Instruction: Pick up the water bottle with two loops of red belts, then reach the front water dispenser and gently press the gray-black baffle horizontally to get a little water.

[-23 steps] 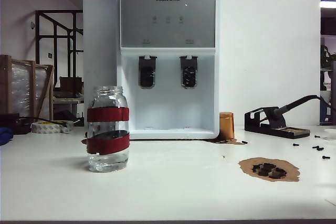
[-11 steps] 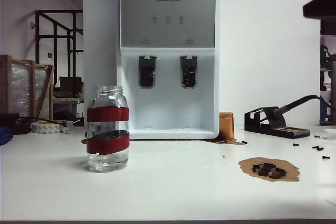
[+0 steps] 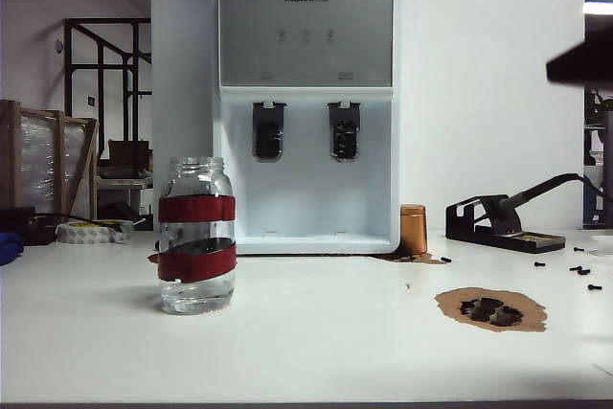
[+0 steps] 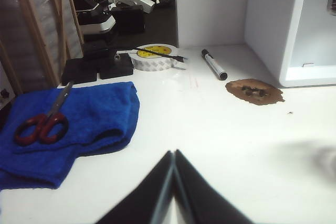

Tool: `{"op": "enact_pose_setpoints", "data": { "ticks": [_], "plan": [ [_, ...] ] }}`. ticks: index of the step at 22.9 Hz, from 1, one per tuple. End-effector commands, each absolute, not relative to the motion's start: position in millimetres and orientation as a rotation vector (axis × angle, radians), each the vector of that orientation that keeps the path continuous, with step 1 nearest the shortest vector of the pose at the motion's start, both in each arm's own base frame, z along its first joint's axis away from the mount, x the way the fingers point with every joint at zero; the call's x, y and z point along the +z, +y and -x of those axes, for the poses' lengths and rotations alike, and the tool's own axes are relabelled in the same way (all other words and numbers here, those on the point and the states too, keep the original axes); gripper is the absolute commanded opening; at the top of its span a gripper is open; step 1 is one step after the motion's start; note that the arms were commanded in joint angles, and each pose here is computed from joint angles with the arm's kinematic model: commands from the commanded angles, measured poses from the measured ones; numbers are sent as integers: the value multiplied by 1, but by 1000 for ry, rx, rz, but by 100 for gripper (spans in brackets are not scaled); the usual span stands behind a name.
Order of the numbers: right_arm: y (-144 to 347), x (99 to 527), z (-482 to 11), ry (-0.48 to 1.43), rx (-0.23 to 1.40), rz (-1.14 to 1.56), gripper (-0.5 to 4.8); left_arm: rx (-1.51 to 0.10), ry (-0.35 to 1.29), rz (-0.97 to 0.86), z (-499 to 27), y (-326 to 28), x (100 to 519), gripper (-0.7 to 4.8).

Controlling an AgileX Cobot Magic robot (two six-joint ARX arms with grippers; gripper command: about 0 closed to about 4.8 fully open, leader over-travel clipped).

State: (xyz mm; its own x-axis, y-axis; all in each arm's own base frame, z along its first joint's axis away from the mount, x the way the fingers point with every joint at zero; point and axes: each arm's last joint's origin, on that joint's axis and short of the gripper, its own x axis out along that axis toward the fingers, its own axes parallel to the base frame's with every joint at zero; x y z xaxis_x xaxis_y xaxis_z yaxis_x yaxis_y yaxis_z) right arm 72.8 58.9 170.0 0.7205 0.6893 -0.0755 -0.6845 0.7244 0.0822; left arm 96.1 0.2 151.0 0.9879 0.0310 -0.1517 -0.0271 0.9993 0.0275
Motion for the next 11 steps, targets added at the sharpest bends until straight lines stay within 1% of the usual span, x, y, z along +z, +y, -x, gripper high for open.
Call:
{"op": "enact_pose_setpoints", "data": {
  "ticks": [1,11],
  "plan": [
    [59,165,-73,133,753,-47,-5,30,150,-22,-96,0,150,-4],
    [59,162,-74,146,755,-44,-4,30,150,-22,-96,0,150,-4]
  ]
}}
